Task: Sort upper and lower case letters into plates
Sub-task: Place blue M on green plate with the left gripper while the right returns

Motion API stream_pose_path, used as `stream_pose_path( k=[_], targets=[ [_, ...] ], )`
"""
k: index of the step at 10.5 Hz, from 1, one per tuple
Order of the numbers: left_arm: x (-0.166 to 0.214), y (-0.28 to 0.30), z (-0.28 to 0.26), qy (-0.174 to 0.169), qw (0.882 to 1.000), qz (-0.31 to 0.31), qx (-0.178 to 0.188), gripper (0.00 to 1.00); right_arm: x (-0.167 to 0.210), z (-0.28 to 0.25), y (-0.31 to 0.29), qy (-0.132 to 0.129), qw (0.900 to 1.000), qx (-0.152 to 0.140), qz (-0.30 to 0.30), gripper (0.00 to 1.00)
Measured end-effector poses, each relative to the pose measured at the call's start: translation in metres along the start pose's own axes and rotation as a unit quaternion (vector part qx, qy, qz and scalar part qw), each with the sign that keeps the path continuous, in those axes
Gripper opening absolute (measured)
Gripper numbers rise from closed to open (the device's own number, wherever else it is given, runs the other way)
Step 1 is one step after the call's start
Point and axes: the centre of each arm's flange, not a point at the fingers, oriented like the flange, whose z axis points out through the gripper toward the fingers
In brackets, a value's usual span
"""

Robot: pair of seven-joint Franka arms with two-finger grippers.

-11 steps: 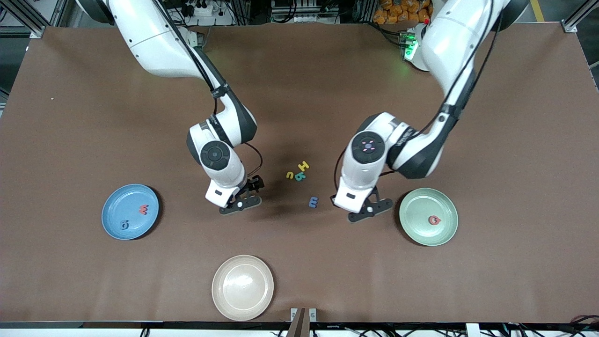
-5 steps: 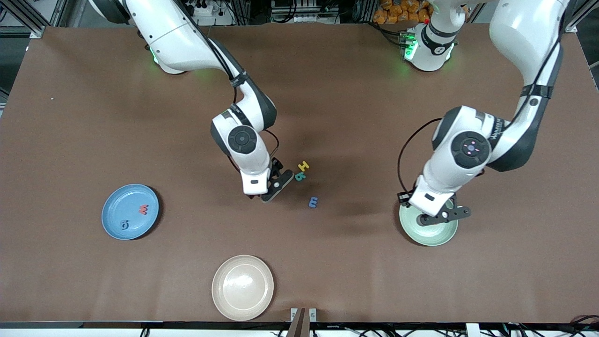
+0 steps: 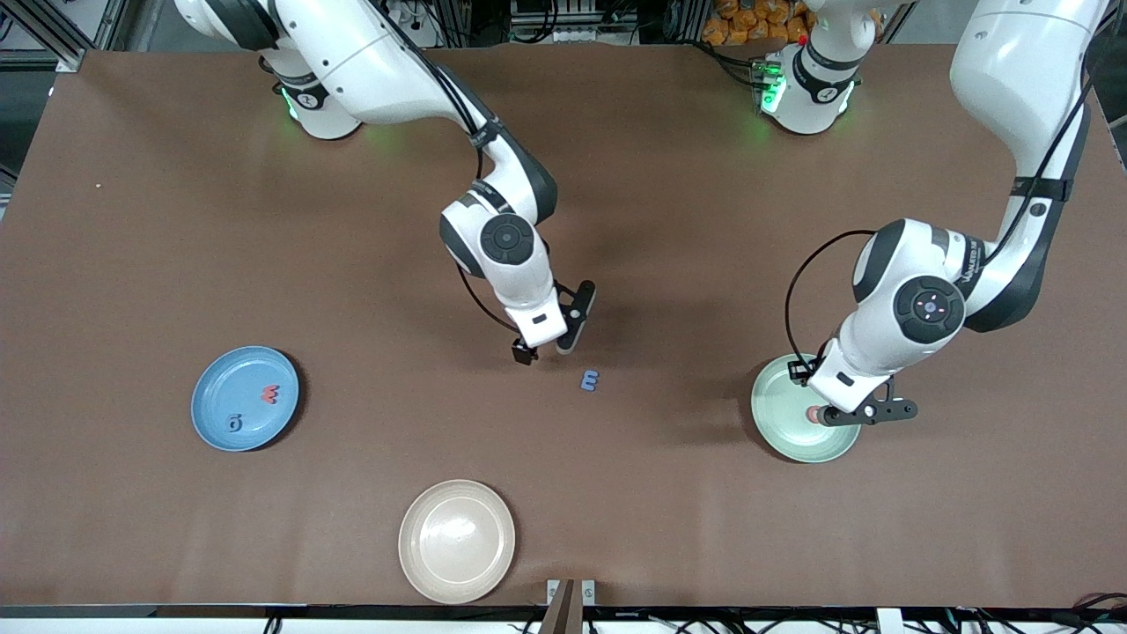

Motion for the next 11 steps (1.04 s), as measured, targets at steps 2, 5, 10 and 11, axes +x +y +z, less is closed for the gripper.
stream_pose_path(
  k=[2, 5, 10, 11],
  targets=[
    [0.005, -0.014, 0.032, -0.01, 1.0, -0.006, -0.004, 0.35, 0.002, 0.019, 0.001, -0.005, 1.0, 0.003, -0.03, 1.0],
    [0.01, -0.027, 0.046, -0.012, 1.0, -0.013, -0.01, 0.46, 0.005, 0.02, -0.001, -0.007, 0.998, 0.006, -0.06, 1.0],
    [0.018, -0.03, 0.02, 0.008, 1.0, -0.017, -0.01, 1.0, -0.001, 0.03, -0.018, -0.06, 0.997, 0.037, -0.02, 1.0],
    [0.017, -0.028, 0.005, 0.012, 1.0, -0.016, -0.006, 1.0, -0.002, 0.03, -0.018, -0.061, 0.997, 0.037, -0.012, 1.0]
  ],
)
